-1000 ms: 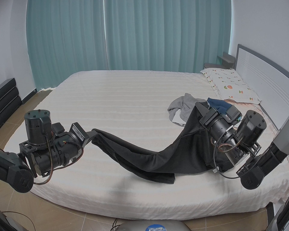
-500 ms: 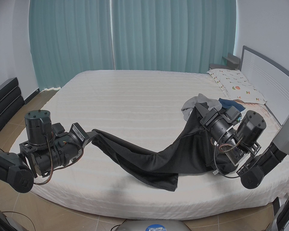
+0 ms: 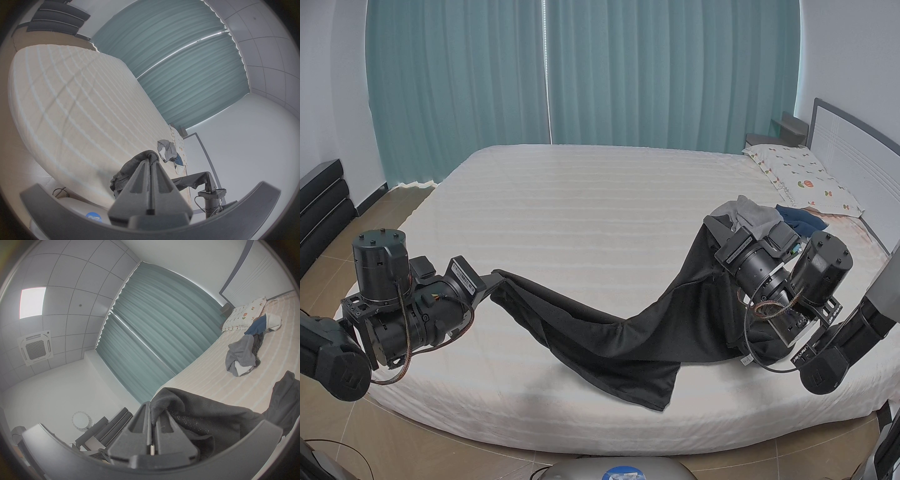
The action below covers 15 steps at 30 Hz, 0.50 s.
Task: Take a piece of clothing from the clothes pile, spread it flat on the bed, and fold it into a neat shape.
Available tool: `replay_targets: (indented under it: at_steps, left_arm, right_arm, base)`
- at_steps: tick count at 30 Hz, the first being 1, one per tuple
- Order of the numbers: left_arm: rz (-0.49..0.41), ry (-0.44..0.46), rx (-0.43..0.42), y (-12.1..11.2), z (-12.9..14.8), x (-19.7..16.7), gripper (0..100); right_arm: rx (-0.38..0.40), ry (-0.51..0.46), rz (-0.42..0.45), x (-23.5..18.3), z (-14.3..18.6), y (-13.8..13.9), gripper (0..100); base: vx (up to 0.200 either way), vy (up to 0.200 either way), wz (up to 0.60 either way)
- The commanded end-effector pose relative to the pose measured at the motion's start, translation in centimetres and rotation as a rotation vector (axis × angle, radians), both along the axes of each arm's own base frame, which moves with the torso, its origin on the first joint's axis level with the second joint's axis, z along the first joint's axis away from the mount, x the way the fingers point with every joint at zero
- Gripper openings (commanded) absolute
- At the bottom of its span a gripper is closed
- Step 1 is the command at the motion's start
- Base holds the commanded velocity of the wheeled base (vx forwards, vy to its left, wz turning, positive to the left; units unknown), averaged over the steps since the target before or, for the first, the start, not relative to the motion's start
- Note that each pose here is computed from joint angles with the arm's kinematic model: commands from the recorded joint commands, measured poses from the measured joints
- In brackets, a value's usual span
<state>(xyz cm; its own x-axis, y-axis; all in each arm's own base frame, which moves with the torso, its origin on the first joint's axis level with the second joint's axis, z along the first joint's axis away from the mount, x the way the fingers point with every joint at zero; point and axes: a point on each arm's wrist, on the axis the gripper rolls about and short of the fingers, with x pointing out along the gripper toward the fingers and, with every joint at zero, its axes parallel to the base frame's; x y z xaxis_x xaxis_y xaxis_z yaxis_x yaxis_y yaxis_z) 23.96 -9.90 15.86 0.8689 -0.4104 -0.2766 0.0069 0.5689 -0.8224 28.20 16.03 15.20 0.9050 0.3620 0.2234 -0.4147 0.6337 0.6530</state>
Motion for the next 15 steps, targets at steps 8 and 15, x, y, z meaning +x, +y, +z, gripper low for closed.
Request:
replay_targets:
  at_steps: [8,15]
  left_arm:
    - [-0.027,0.026,0.008,-0.3,-0.7,-0.3,0]
    - [-0.055,0.022,0.007,-0.9,-0.5,-0.8,0]
  right_arm:
    - [-0.029,0.021,0.009,-0.6,-0.6,-0.2,0]
    - [-0.036,0.012,0.014,-1.1,-0.2,-0.3,0]
  base:
    - [0.000,0.000,0.00]
    - [-0.171,0.000,0.00]
